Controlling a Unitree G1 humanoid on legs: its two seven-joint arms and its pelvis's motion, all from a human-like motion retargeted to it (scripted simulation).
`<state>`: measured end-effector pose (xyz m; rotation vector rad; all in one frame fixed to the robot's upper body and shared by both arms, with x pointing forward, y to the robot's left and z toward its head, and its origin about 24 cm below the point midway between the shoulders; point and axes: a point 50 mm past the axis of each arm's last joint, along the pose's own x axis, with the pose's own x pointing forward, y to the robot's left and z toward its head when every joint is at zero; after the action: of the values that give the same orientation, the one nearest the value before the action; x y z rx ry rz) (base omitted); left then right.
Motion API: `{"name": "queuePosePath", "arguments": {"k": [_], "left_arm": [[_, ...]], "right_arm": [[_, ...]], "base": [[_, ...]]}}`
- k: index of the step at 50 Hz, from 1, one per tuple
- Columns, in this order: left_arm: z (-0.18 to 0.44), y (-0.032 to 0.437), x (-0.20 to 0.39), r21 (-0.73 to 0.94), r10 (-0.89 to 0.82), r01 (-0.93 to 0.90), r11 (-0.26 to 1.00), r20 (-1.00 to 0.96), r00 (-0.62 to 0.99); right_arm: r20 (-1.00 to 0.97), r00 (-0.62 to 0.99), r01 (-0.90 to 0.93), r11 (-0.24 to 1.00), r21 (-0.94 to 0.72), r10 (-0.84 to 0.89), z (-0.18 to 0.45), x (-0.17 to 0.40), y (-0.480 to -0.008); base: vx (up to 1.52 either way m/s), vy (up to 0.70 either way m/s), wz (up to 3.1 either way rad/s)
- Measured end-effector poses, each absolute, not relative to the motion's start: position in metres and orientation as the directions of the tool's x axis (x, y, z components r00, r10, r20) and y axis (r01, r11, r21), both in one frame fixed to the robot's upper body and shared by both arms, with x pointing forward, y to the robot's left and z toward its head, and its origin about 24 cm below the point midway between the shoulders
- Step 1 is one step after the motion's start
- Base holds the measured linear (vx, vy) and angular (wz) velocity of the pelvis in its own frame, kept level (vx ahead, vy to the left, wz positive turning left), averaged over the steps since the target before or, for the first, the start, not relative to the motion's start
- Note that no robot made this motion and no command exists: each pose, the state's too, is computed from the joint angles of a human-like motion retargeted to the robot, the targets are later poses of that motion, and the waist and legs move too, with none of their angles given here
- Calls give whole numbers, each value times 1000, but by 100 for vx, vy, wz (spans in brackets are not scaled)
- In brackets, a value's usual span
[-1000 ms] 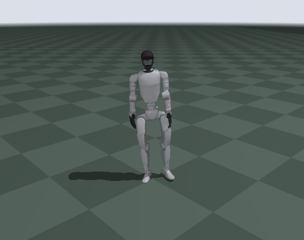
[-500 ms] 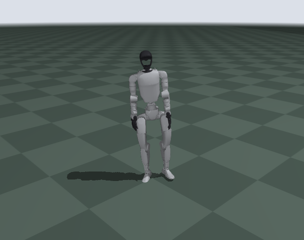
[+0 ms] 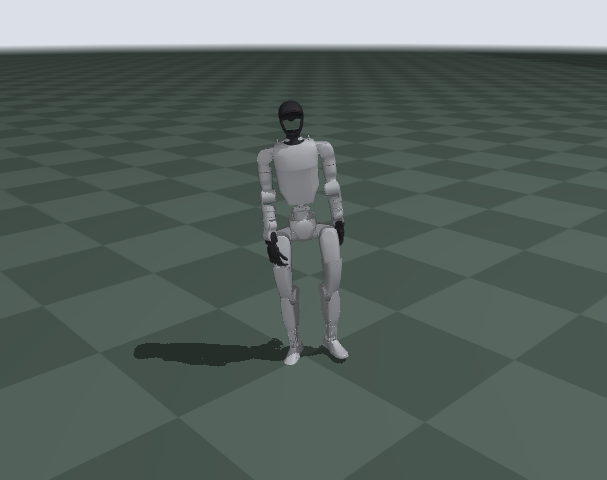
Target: Upper body actions
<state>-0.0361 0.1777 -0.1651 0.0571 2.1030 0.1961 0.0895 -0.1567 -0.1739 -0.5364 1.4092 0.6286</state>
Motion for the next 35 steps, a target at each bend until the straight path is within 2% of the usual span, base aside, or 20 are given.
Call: {"name": "queuePosePath", "arguments": {"k": [3, 5, 8, 10, 13, 17, 20, 22, 24, 27, 29, 32, 35], "left_arm": [[-167, 165, 81, 154, 169, 104, 983, -974, -150], [-151, 147, 155, 175, 160, 147, 974, -981, 108], [-112, 119, 238, 203, 133, 123, 971, -894, 427], [-83, 102, 276, 195, 107, 88, 977, -803, 587], [-51, 92, 309, 182, 93, 38, 983, -659, 746], [-47, 90, 311, 176, 156, -62, 982, -589, 793], [-77, 95, 281, 176, 145, -32, 984, -686, 713], [-107, 105, 245, 166, 124, 14, 986, -792, 597], [-137, 117, 197, 157, 124, 43, 987, -895, 428], [-168, 143, 106, 153, 149, 38, 987, -984, 97], [-176, 160, 35, 155, 153, -4, 988, -976, -153], [-165, 176, -78, 173, 89, -125, 977, -862, -500], [-130, 178, -173, 220, -49, -274, 936, -690, -722]], "right_arm": [[-947, -296, -368, 930, -10, -127, -174, -5, -190], [-866, -473, -141, 984, -106, -161, -165, -57, -198], [-830, -540, 85, 972, -220, -141, -156, -107, -195], [-833, -537, 137, 961, -241, -132, -151, -129, -198], [-788, -588, 78, 957, -278, -181, -139, -157, -211], [-688, -653, -22, 916, -399, -316, -131, -162, -223], [-751, -554, -65, 918, -392, -360, -146, -125, -220], [-820, -462, -147, 941, -306, -339, -158, -87, -215], [-885, -354, -274, 938, -212, -304, -167, -42, -209], [-967, -129, -496, 859, -129, -220, -174, 41, -194], [-992, 47, -618, 777, -119, -115, -170, 100, -172], [-955, 278, -731, 668, -138, 107, -146, 177, -127], [-839, 430, -779, 606, -159, 333, -110, 230, -82]], "base": [[-6, -3, 21], [-7, 0, 6], [-2, 1, 1], [0, 0, 0], [-1, 2, -27], [0, 2, -34], [-1, 0, 7], [-3, 0, 33], [-2, -1, 31], [0, -1, 7], [2, -1, -10], [5, -1, -24], [3, 1, -14]]}}
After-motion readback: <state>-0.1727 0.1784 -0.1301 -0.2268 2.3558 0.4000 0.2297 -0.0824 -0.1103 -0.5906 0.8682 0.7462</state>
